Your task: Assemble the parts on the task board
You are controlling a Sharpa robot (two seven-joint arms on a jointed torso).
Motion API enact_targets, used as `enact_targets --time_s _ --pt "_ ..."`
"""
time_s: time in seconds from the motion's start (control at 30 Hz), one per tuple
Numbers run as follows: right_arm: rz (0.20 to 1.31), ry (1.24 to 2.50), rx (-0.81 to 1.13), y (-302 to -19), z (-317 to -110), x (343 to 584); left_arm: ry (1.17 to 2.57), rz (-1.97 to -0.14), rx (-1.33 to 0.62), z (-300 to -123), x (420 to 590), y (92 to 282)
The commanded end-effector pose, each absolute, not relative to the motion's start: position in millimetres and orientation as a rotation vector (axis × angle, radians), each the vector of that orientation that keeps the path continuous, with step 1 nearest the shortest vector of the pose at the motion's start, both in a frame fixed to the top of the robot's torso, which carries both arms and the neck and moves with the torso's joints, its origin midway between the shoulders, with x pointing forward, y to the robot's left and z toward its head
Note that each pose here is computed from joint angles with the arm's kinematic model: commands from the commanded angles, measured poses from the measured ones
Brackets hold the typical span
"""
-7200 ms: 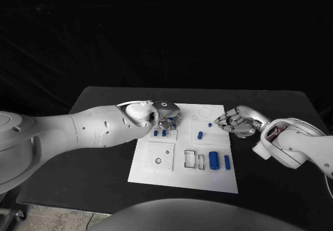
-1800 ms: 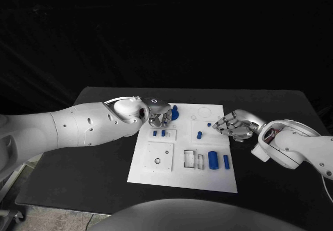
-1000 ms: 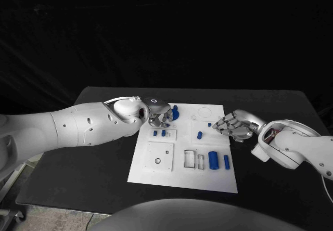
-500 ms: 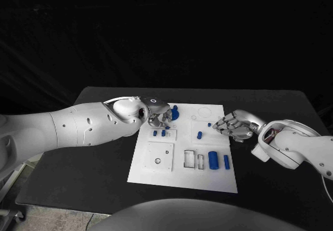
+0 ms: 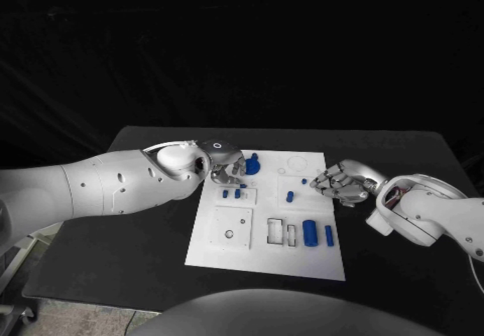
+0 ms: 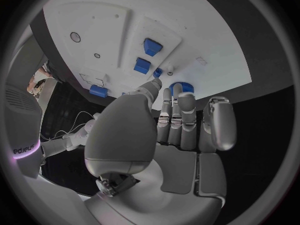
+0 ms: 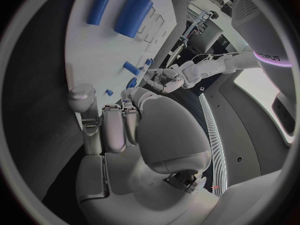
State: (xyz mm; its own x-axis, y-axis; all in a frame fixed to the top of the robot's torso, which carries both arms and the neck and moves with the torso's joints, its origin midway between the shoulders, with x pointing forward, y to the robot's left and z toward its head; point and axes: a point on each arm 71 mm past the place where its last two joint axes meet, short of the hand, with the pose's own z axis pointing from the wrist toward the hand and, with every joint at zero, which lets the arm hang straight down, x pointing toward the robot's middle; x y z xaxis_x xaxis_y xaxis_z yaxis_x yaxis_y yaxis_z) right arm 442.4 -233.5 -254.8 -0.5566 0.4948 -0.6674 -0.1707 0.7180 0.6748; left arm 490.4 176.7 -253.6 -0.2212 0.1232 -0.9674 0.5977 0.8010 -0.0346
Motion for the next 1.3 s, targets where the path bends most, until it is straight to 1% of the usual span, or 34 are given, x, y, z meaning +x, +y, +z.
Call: enact_targets --time_s 0.03,0.27,1.3 --pt "0.899 1.990 0.245 -233 -255 442 1.723 -0.494 0.553 -250.3 489.9 175.8" --pt "0.901 1.993 0.244 -231 -256 441 1.743 -0.490 0.560 -251.8 490.0 174.4" --pt "0.904 2.006 0.241 -231 -258 440 1.872 -0.507 0.633 -269.1 488.3 150.7"
